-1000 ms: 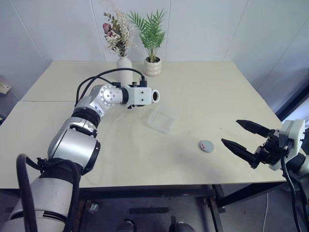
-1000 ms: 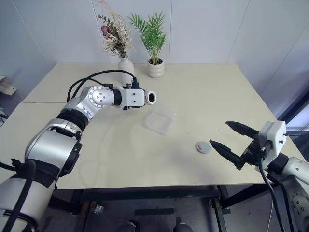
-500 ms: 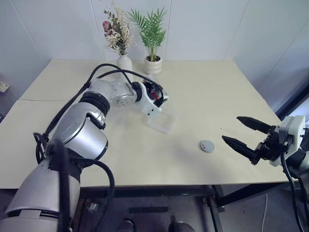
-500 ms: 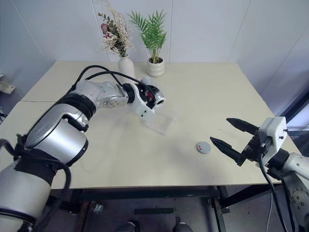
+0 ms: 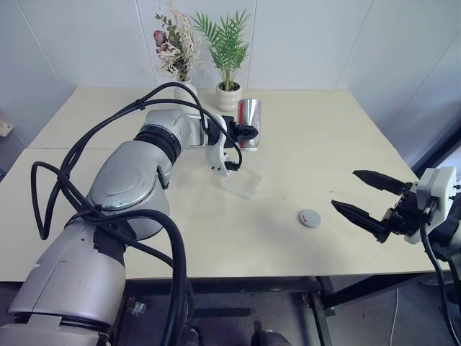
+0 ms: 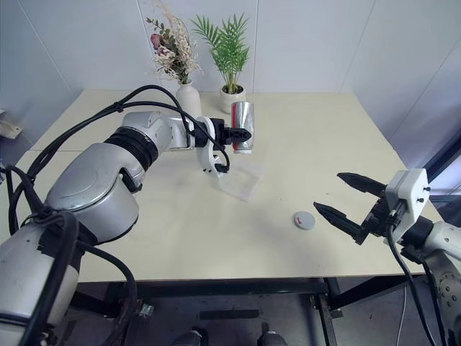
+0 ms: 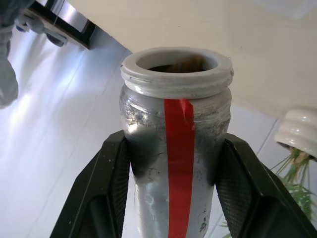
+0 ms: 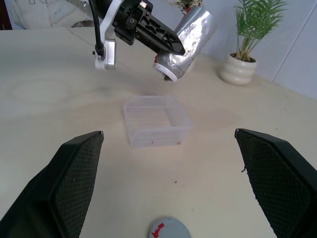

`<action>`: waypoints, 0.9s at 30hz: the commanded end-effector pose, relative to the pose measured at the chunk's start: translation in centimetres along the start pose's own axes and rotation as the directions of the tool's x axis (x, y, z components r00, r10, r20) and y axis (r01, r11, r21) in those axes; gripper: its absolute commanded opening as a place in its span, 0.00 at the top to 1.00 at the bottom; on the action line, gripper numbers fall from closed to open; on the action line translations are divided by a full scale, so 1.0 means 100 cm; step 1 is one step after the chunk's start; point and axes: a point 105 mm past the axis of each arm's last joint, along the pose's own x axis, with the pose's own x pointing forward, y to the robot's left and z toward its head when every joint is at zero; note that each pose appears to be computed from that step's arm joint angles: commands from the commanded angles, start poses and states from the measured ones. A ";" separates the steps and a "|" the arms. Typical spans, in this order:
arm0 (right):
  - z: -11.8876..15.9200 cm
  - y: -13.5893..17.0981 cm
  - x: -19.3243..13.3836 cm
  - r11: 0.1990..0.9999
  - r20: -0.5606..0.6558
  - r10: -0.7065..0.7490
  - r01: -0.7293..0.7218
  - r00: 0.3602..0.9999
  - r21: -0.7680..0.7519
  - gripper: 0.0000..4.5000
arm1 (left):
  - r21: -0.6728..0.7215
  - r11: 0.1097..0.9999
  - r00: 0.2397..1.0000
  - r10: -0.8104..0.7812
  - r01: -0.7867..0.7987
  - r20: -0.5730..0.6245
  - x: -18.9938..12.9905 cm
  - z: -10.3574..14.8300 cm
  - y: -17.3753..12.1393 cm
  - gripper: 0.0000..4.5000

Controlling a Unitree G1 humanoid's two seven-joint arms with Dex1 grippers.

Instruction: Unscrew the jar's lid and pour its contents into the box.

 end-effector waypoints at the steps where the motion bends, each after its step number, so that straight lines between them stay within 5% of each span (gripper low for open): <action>1: 0.006 -0.002 0.001 1.000 -0.003 0.011 -0.011 1.000 -0.026 0.01 | 0.114 0.993 1.000 0.023 -0.021 -0.011 -0.003 -0.016 0.009 0.53; 6: 0.005 -0.002 0.004 1.000 -0.007 0.018 -0.018 1.000 -0.026 0.01 | 0.208 0.978 1.000 0.026 -0.024 -0.003 -0.002 -0.015 0.008 0.53; 11: 0.005 -0.003 0.005 0.999 -0.011 0.021 -0.022 1.000 -0.029 0.01 | 0.153 0.988 0.999 0.034 -0.032 -0.014 -0.001 -0.013 0.008 0.53; 12: 0.005 -0.003 0.005 0.999 -0.011 0.021 -0.022 1.000 -0.029 0.01 | 0.095 0.995 0.998 0.044 -0.040 -0.035 -0.002 -0.015 0.008 0.53; 14: 0.006 -0.003 0.005 0.999 -0.011 0.019 -0.020 1.000 -0.032 0.01 | -0.290 0.953 0.987 0.036 -0.081 -0.156 -0.005 -0.020 0.006 0.53; 16: 0.007 -0.003 0.005 0.999 -0.012 0.019 -0.019 1.000 -0.033 0.01 | -0.587 0.795 0.972 0.015 -0.152 -0.233 -0.008 -0.022 0.003 0.53; 18: 0.008 -0.002 0.004 0.999 -0.010 0.020 -0.021 1.000 -0.032 0.01 | -0.673 0.726 0.975 -0.016 -0.143 -0.224 -0.010 -0.019 -0.003 0.53; 20: 0.009 -0.001 0.004 0.999 -0.007 0.027 -0.028 1.000 -0.031 0.01 | -0.831 0.524 0.967 -0.053 -0.185 -0.249 -0.013 -0.018 -0.011 0.53; 23: 0.011 -0.002 0.006 0.999 -0.004 0.042 -0.042 0.999 -0.032 0.01 | -0.922 0.309 0.960 -0.079 -0.232 -0.268 -0.021 -0.015 -0.023 0.53; 27: 0.013 -0.005 0.008 0.998 -0.004 0.051 -0.051 0.999 -0.038 0.01 | -0.936 -0.145 0.947 -0.061 -0.322 -0.316 -0.032 -0.013 -0.036 0.53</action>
